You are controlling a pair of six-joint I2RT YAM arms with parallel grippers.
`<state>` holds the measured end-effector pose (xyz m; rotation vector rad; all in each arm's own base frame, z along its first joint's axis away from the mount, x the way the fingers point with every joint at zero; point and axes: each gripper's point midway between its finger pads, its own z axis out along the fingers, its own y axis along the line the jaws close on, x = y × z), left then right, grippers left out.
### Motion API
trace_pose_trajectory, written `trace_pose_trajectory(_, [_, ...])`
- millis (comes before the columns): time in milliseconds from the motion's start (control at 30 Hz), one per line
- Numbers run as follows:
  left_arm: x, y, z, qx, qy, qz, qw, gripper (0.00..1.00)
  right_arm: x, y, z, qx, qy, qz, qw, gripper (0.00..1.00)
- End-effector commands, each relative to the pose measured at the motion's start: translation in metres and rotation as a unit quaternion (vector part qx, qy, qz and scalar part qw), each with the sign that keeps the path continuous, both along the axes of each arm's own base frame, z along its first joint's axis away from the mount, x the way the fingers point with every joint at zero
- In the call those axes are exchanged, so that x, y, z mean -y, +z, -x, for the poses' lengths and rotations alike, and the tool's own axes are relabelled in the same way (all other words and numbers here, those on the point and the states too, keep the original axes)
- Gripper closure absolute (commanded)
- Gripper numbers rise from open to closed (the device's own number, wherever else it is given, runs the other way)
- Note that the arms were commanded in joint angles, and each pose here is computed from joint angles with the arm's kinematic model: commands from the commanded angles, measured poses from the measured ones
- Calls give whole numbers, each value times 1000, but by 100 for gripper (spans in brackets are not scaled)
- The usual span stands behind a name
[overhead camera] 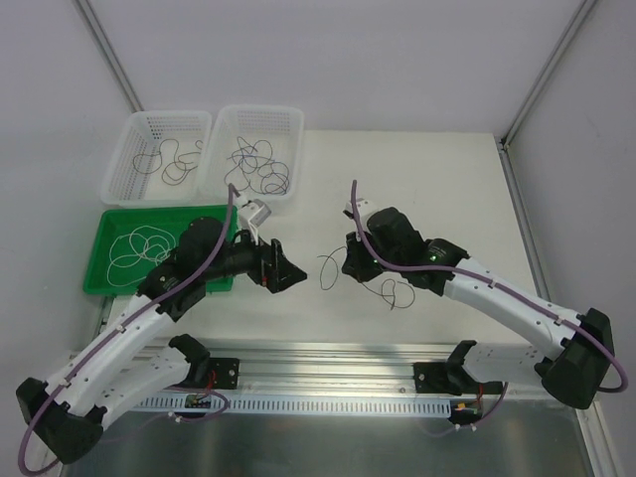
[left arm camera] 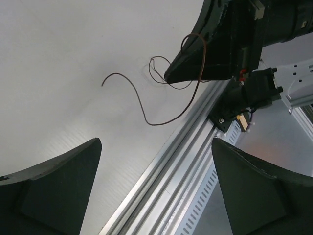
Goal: Untangle the cables
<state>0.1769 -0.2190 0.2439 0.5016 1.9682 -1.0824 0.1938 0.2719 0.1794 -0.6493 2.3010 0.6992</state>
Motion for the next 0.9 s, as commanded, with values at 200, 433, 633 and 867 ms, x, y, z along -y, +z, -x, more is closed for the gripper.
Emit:
trace_pose_trajectory(200, [64,7,2,28,-43,-8,999,18,-18,21,-3,30,11,-14,999,99])
trace_pose_trajectory(433, [80,-10,-11,26,-25,-48,998,39,-23,18,2,29,20,-10,999,99])
trace_pose_trajectory(633, [86,-14,-14,29,-24,-57,998,94,-24,15,6,29,25,-11,999,99])
trace_pose_trajectory(867, [78,-4,-19,47,0,-54,997,100,-19,18,13,28,31,-16,999,73])
